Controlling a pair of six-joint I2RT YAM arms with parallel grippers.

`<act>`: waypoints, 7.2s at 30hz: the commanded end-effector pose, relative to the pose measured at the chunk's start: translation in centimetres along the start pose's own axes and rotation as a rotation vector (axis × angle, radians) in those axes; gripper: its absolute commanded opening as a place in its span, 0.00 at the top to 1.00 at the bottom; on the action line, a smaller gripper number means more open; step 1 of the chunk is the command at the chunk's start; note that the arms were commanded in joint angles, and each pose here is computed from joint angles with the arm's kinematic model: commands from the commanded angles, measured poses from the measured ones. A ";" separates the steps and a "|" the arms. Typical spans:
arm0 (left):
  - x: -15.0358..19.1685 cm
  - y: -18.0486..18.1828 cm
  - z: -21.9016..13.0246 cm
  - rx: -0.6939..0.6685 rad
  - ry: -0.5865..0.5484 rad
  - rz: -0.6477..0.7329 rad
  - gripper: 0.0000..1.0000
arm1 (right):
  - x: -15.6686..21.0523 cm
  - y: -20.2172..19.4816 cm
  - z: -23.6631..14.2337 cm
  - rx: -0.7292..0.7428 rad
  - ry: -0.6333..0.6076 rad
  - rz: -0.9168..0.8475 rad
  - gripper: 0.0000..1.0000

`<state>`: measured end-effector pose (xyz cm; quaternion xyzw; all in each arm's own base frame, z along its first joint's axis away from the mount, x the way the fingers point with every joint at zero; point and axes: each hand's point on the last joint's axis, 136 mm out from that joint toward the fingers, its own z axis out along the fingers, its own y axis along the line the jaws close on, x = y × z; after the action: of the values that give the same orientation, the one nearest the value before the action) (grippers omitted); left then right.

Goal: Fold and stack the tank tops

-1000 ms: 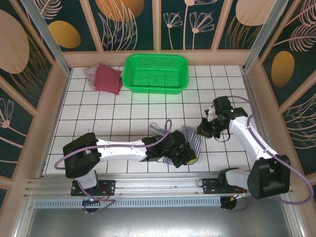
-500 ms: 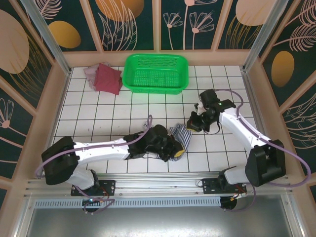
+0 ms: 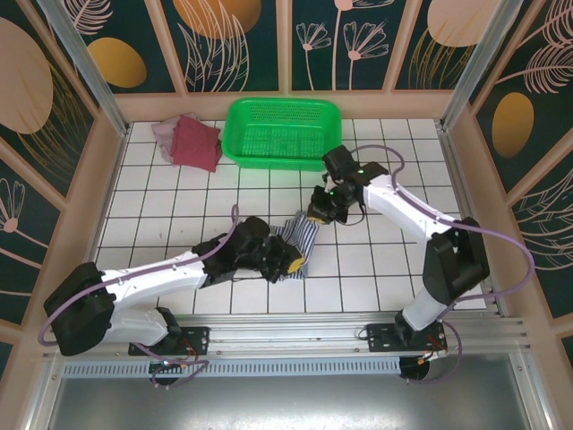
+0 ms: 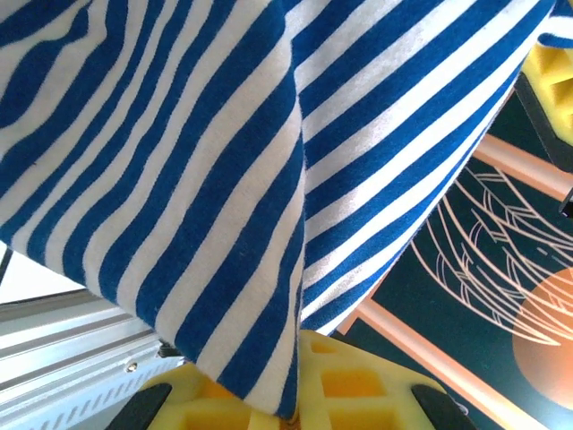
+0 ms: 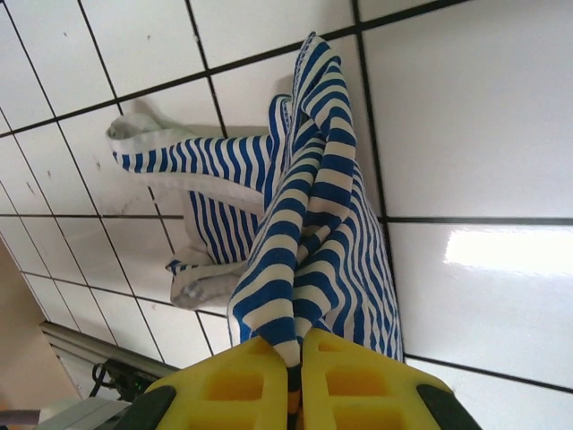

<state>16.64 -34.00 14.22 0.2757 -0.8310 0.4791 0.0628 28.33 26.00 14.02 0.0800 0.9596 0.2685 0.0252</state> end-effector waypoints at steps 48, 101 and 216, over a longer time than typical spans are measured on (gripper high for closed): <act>-14.0 5.5 -10.4 -0.416 -0.399 0.233 0.55 | 0.6 14.9 10.2 -0.389 0.095 -0.142 0.62; -16.7 2.3 -6.7 -0.334 -0.300 0.325 0.89 | 13.3 8.3 7.1 -0.350 -0.188 -0.825 0.61; -20.7 9.4 -17.8 -0.892 -0.348 0.537 0.21 | 12.6 7.8 12.6 -0.368 -0.105 -0.968 0.55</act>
<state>27.07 -7.80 8.56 0.1370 -0.9853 0.0365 -0.0950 17.31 41.19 4.23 -0.3841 0.8253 0.3602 0.2040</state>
